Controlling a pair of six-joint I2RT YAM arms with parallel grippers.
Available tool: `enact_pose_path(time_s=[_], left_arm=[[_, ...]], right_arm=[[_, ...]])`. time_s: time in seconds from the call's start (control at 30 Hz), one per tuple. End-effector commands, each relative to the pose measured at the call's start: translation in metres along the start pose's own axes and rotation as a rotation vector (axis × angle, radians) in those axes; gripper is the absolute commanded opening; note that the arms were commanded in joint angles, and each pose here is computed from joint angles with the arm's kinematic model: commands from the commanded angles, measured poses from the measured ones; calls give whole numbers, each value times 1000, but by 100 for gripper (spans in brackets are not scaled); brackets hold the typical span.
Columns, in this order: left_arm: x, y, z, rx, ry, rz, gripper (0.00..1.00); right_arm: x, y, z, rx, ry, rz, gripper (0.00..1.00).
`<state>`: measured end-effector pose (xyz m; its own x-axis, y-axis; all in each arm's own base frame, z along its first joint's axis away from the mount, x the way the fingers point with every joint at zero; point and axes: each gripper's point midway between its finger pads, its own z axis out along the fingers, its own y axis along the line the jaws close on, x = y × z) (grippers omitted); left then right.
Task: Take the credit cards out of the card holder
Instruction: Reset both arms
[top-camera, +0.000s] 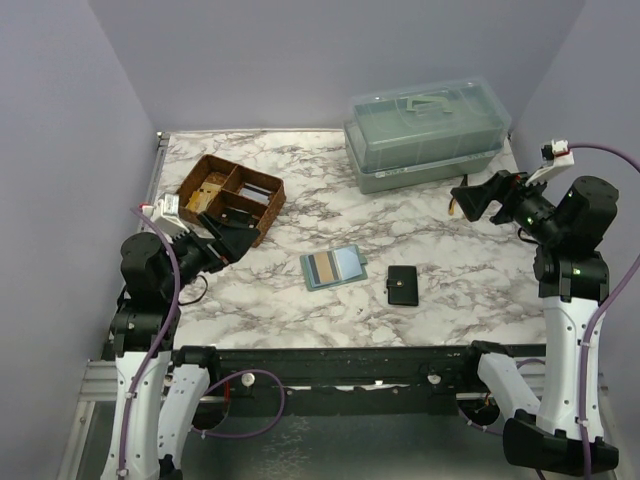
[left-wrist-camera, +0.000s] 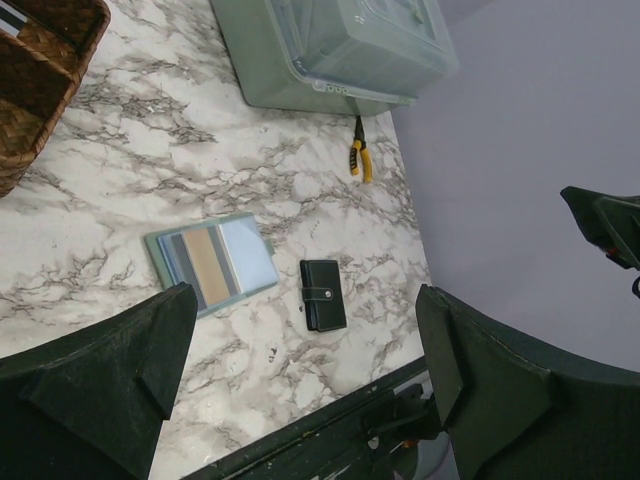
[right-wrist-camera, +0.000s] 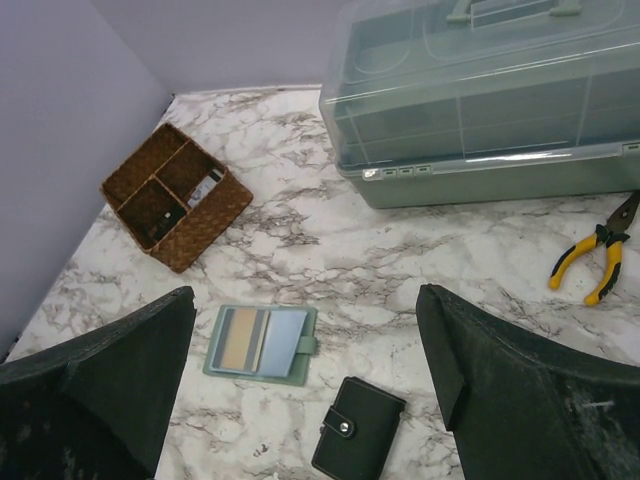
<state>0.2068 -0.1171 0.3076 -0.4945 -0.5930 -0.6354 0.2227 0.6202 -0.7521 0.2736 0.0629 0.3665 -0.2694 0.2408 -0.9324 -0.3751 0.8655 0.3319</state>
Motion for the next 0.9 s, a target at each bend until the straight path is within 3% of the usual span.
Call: enact_pose_path(time_s=[0.0, 0.87], left_arm=[[0, 1, 8, 20, 14, 9, 99], [11, 11, 16, 34, 42, -2, 99]], right_arm=[[-8, -7, -1, 38, -32, -24, 100], [-1, -19, 3, 43, -9, 22, 100]])
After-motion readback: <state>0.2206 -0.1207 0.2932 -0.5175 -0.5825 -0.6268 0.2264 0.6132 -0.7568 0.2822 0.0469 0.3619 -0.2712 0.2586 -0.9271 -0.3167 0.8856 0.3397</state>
